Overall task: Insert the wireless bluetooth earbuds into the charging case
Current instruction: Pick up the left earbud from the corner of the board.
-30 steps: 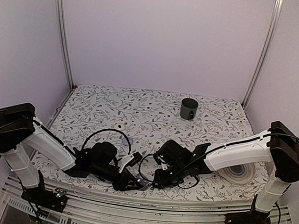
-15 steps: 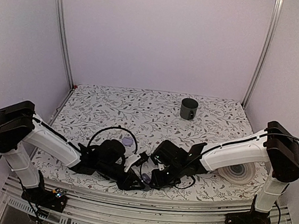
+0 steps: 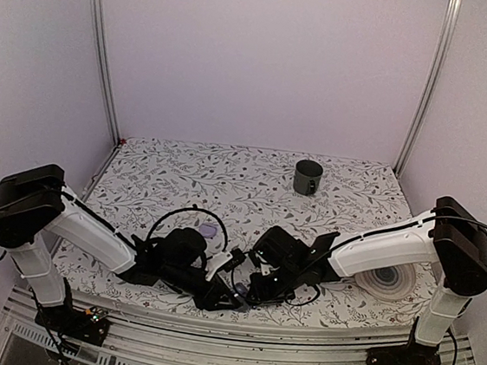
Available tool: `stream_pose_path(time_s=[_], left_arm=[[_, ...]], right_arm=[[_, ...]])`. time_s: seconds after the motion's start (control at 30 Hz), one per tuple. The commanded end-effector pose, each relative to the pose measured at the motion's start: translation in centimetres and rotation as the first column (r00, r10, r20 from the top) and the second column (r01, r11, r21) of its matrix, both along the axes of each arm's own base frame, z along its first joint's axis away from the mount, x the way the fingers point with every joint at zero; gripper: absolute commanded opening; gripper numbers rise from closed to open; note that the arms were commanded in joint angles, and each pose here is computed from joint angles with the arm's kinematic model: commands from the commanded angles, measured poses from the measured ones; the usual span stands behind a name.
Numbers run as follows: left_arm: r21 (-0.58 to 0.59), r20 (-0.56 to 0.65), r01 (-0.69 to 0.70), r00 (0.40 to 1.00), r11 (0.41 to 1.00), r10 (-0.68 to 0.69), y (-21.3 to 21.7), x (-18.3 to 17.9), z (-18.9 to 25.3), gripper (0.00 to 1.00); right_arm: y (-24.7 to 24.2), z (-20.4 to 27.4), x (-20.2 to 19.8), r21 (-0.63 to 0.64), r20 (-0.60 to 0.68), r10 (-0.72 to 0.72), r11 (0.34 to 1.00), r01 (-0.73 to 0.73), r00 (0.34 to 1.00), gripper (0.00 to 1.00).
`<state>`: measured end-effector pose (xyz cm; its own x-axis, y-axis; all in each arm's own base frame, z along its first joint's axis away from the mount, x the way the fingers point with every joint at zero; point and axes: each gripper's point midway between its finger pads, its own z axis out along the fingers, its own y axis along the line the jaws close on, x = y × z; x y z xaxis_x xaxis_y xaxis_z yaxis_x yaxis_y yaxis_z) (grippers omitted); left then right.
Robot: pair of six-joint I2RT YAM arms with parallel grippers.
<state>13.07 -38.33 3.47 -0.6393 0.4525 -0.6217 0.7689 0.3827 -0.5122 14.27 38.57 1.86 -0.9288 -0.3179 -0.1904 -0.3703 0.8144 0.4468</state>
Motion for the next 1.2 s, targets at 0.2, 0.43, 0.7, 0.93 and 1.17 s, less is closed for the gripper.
stream_pose_path(time_s=[0.2,0.43,0.7,0.93,1.17], left_arm=[[0.023,0.094,-0.052,0.994,0.998,0.049,1.5,2.1,-2.4,0.0],[-0.095,0.147,-0.02,0.989,0.995,0.034,1.1,3.6,-1.6,0.0],[-0.367,0.375,0.133,0.927,0.921,0.016,0.6,3.9,3.8,0.0],[-0.523,0.493,0.308,0.87,0.794,-0.013,0.7,2.3,8.3,0.0],[-0.576,0.521,0.423,0.849,0.7,-0.083,-0.3,1.2,11.5,0.0]], right_arm=[[-0.4,1.8,0.8,0.059,0.034,-0.033,0.998,0.031,0.999,0.02],[-0.9,4.9,2.6,0.147,0.14,-0.041,0.989,0.02,0.989,0.02],[0.1,11.3,3.4,0.272,0.335,0.03,0.954,-0.128,0.942,0.02],[0.1,14.1,2.9,0.265,0.465,0.136,0.921,-0.285,0.875,0.02],[1.2,17.6,1.9,0.288,0.552,0.22,0.854,-0.432,0.804,0.02]])
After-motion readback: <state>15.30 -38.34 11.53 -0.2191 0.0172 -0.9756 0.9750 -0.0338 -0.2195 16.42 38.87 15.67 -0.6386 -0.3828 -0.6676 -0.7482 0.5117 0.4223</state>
